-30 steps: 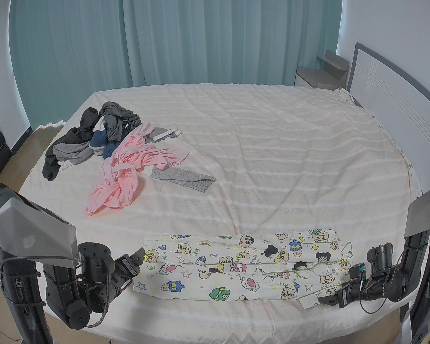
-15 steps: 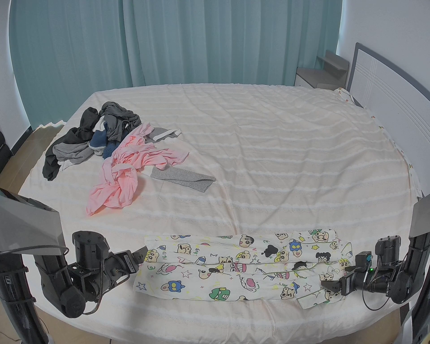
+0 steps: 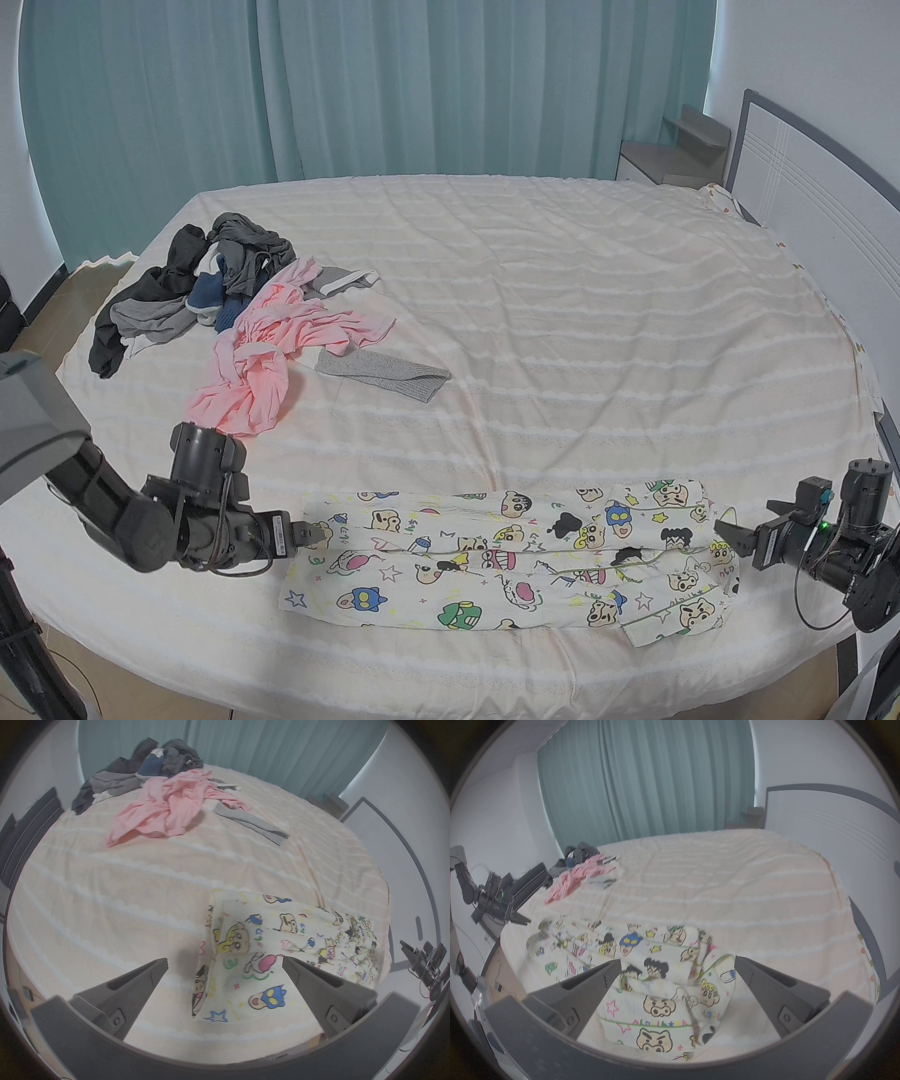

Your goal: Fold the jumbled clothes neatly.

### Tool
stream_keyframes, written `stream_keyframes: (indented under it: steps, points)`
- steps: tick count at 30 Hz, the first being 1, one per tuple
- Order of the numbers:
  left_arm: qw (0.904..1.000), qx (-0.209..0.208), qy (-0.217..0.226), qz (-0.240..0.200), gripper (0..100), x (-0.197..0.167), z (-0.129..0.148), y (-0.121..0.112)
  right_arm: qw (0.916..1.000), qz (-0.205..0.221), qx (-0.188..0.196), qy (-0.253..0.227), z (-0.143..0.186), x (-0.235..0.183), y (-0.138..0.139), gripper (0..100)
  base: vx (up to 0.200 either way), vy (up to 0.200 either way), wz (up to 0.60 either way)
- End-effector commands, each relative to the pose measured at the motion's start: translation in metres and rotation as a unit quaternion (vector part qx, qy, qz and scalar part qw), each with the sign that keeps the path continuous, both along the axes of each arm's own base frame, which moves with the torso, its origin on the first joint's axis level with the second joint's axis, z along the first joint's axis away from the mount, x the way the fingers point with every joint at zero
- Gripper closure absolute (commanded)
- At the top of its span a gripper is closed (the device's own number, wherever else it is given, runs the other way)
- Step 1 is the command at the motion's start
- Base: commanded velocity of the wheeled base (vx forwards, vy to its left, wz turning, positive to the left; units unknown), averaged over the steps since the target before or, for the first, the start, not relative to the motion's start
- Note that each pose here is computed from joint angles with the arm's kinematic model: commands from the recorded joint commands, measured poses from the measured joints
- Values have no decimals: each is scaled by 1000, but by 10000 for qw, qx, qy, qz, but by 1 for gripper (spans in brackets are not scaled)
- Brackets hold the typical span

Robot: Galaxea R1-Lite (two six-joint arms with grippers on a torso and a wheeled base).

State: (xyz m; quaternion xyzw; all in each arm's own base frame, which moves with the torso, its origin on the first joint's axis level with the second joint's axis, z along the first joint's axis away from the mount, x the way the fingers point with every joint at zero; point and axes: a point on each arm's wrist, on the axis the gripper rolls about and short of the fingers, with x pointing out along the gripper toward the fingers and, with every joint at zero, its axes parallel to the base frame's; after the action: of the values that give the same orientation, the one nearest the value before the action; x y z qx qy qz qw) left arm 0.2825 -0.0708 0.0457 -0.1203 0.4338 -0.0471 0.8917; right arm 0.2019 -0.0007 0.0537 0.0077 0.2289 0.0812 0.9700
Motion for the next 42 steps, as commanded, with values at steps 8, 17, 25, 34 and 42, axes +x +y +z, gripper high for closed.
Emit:
stream_keyframes:
  steps: [8, 17, 25, 34, 42]
  points:
    - [9945, -293, 125, -994, 0, 40, 18, -3, 9911, -946, 321, -883, 45, -31, -19, 0, 0, 0, 0]
    - [9884, 63, 392, -1464, 0, 47, -13, -2, 9946, -882, 367, -406, 34, -33, -17, 0, 0, 0, 0]
    - [9895, 104, 270, -1419, 0, 59, -38, -5, 9950, -852, 399, -325, 33, -33, -15, 0, 0, 0, 0]
    - [9896, 116, 275, -1406, 0, 63, -44, -7, 9952, -845, 400, -301, 33, -33, -15, 0, 0, 0, 0]
    - [9894, 127, 351, -1402, 0, 66, -53, -7, 9958, -777, 402, -276, 33, -34, -13, 0, 0, 0, 0]
